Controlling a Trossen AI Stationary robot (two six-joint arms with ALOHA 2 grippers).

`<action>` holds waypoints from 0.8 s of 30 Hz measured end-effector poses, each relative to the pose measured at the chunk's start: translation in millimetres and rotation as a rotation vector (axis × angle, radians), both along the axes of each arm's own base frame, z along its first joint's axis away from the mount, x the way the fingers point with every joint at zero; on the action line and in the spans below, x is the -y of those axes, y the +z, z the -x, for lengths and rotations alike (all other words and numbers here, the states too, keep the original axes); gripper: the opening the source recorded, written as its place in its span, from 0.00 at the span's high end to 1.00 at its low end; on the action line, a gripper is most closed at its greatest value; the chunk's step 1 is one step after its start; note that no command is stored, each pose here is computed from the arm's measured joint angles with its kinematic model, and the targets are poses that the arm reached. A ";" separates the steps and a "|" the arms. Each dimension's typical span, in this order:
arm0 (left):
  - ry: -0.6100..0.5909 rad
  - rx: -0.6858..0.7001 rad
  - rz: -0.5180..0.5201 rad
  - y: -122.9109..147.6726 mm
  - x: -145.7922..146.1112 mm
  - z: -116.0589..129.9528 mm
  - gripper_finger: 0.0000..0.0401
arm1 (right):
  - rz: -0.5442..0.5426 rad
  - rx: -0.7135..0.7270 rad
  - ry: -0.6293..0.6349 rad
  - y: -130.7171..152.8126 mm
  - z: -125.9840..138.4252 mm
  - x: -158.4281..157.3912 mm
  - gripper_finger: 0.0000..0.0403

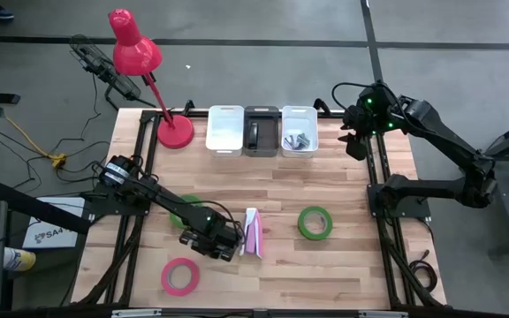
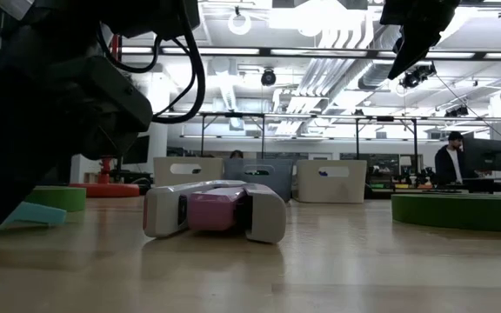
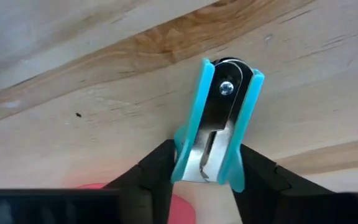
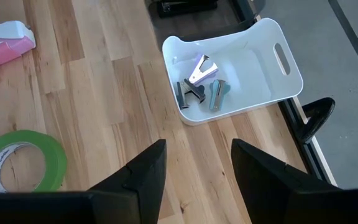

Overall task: Pick and place Stapler, Stapler remover, tape
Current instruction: Put the light blue staple into the right white bin

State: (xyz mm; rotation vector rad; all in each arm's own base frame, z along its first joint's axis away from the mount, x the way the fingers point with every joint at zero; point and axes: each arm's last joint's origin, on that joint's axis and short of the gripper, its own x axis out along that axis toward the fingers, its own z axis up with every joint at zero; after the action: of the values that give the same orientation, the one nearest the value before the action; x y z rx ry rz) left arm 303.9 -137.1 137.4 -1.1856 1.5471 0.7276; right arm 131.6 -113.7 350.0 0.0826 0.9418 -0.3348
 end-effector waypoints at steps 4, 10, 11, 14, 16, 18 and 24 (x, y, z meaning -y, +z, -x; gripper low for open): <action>-0.005 -0.001 -0.003 -0.1 0.3 0.5 0.76 | 0.000 0.000 0.000 0.1 0.0 -0.1 0.57; -0.036 0.002 -0.008 0.0 0.0 1.1 0.78 | -0.023 0.027 0.033 0.3 -1.0 -0.9 0.57; -0.047 0.004 -0.011 0.0 -0.2 1.4 0.78 | -0.036 0.046 0.050 0.6 -1.7 -1.3 0.57; -0.073 0.014 -0.020 -0.1 -0.3 1.5 0.77 | -0.085 0.124 0.116 2.8 -4.7 -2.7 0.57; -0.087 0.022 -0.030 -0.2 -0.5 1.5 0.77 | -0.096 0.172 0.150 4.8 -7.0 -2.5 0.57; -0.101 0.026 -0.033 -0.2 -0.6 1.6 0.77 | -0.090 0.191 0.159 6.0 -8.1 -1.9 0.57; -0.127 0.029 -0.058 -0.5 -1.6 2.6 0.77 | -0.074 0.210 0.164 7.3 -10.0 -0.3 0.57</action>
State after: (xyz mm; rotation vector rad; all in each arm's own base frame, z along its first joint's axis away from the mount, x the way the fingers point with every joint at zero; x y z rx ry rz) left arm 301.3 -135.5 136.9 -1.0413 1.5517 0.6641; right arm 141.6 -113.4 357.4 0.1056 0.7474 -0.1364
